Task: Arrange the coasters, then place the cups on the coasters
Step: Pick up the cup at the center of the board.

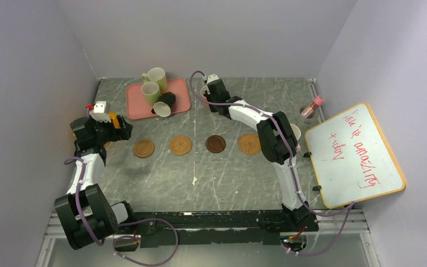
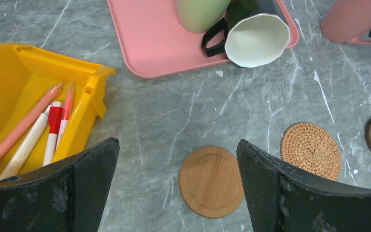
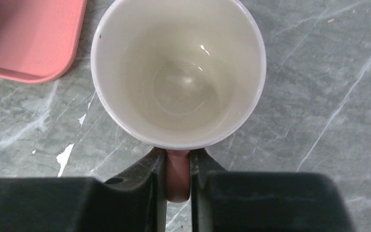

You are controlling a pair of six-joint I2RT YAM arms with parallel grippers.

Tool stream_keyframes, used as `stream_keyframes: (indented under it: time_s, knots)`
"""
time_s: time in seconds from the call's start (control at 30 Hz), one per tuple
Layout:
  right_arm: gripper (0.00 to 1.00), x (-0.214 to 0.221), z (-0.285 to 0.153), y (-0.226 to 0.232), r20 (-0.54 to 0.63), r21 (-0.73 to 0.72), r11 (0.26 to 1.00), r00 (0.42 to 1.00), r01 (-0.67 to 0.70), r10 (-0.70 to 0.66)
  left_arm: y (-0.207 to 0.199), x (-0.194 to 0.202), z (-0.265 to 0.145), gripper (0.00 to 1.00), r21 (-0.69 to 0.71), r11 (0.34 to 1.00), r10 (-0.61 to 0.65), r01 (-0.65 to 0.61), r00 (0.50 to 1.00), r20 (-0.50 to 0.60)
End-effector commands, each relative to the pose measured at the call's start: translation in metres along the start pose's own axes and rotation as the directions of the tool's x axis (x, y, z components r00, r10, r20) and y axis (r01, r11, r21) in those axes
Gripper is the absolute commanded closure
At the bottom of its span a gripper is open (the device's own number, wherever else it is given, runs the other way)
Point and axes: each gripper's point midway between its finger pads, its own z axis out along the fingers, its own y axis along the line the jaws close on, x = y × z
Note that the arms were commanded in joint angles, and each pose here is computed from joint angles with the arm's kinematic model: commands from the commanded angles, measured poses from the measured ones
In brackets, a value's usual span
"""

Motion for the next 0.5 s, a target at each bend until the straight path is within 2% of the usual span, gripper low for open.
stream_keyframes:
  time_s: [0.0,0.07,0.47]
  knots:
    - [0.90,-0.038,-0.007,-0.002,0.092,-0.001,1.000,0.996,-0.003,0.004,-0.003,-0.010,-0.001,0.04,0.023,1.000,0.019,-0.020,0.999,0.039]
    - [1.00,-0.040,-0.010,-0.002,0.101,-0.003,1.000,0.995,0.003,-0.003,-0.003,-0.010,0.000,0.04,0.026,0.999,0.019,-0.020,0.999,0.037]
    - [1.00,-0.067,-0.040,-0.008,0.191,-0.017,0.999,0.981,0.046,-0.042,-0.005,-0.010,-0.001,0.04,0.032,0.999,0.019,-0.020,0.999,0.038]
